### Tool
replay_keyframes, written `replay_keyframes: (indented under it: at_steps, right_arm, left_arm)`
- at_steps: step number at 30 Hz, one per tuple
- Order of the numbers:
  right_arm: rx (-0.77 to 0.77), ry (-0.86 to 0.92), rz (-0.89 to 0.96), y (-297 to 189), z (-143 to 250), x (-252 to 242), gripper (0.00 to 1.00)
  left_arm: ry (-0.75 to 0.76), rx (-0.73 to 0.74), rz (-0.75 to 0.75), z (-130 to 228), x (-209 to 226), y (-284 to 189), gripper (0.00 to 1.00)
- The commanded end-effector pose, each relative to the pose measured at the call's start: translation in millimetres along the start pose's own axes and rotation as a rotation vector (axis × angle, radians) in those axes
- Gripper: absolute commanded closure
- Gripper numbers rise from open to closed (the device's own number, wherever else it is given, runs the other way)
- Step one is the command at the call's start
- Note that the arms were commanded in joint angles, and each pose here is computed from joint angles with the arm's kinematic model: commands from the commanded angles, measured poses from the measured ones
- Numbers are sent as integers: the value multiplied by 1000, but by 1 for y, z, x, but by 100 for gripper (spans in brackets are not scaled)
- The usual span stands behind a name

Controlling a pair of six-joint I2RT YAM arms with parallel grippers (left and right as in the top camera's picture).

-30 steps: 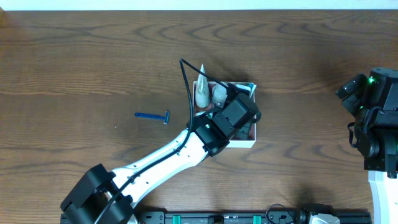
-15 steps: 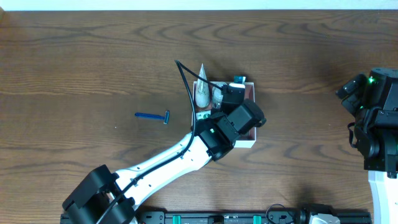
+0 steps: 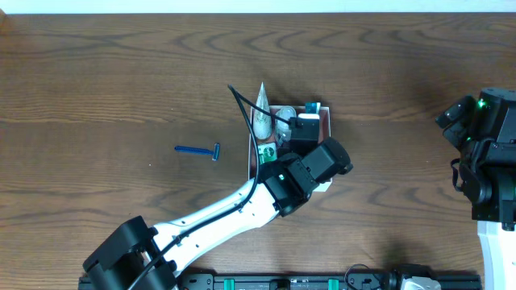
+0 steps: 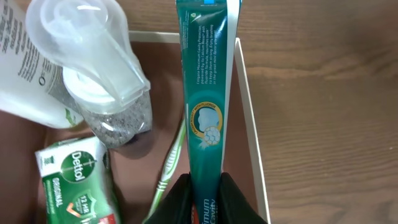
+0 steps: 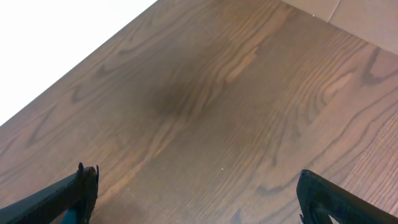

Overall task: Pack container
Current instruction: 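Lower the toothpaste into the box beside the toothbrush and release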

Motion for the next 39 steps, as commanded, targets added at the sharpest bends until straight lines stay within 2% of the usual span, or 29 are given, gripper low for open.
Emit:
replay_keyframes:
  at_steps: [1,13,20,24,34,39]
  right_arm:
    - [-22,-3,16,-2,-5,-3,1]
    - [-22,-3,16,-2,-5,-3,1]
    - [-22,-3,16,-2,-5,-3,1]
    - [-22,-3,16,-2,-5,-3,1]
    - [-22,-3,16,-2,-5,-3,1]
    - [-22,-3,16,-2,-5,-3,1]
  left_arm:
    - [-64,-28,-31,-5,0,3,86]
    - [-89,44,-95,24,1,40,86]
    - [-94,43,-82,24,-1,41,83]
    - [-107,28,-57,20,-6,41,71]
    - [-98,15,-42,16,-8,38,71]
    - [-14,-19,-3,5,-14,23,71]
Point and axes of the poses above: each gripper's point midway between its finger pads, its own y axis out along the fingers, its own x axis along the line the jaws close on, z = x × y, the point moved 6 cm from there along -y, back along the fingers, and after that the axes turned 9 degrees about y, right-handed, at the moved point
